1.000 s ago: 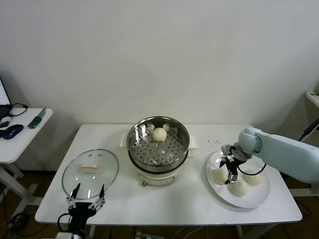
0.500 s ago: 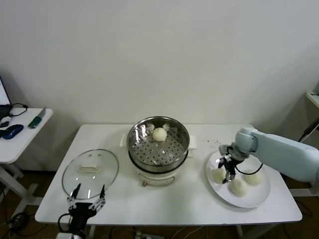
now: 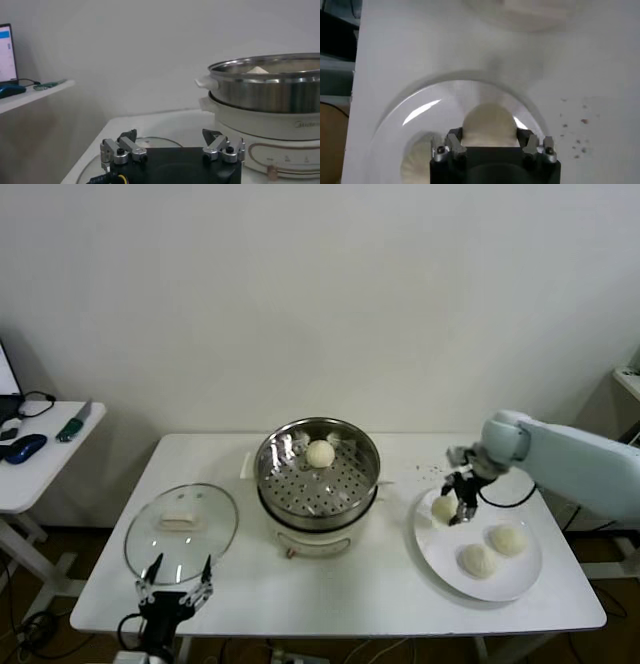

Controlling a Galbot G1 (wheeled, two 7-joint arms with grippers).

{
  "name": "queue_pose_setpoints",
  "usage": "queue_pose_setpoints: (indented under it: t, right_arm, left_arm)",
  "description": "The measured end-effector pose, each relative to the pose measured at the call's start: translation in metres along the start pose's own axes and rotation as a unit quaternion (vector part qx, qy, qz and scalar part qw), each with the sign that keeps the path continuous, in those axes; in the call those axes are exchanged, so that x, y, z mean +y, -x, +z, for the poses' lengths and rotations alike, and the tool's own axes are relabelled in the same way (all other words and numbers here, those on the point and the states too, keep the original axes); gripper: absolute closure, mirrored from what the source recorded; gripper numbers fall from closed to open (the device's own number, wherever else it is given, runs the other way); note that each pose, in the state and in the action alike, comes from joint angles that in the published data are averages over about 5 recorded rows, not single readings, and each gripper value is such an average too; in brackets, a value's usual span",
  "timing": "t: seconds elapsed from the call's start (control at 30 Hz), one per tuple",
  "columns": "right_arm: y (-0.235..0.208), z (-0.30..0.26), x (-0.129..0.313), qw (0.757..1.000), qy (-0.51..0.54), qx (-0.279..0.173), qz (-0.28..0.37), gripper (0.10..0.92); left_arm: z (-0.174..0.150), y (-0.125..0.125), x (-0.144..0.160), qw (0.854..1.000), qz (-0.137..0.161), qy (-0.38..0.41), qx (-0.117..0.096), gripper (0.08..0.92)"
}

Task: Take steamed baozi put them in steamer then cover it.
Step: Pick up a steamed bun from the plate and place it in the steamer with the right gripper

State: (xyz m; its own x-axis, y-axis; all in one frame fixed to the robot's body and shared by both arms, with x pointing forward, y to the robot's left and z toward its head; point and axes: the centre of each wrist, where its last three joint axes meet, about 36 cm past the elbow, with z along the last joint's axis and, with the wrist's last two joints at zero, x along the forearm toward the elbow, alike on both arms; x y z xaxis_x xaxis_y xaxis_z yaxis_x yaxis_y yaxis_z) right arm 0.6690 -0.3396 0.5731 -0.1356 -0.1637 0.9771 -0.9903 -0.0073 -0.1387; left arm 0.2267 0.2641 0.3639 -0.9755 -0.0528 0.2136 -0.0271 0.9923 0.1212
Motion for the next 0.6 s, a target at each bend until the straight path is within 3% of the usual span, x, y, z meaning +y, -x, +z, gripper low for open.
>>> queue_pose_setpoints:
  t: [0.3,0.6]
  right_arm:
    - [-0.082,-0.064,-0.035,0.998,-0.010,-0.048,0.039,0.310]
    - [-0.095,-0.165,-0.054,0.994,-0.040,-0.092,0.043,0.310]
  left_arm:
    - [-0.001,0.001,-0.007,1.000,0.006,-0.007,0.001,0.177]
    - [-0.008,-0.001,-0.011,1.000,0.011,-0.004,-0.002,0.177]
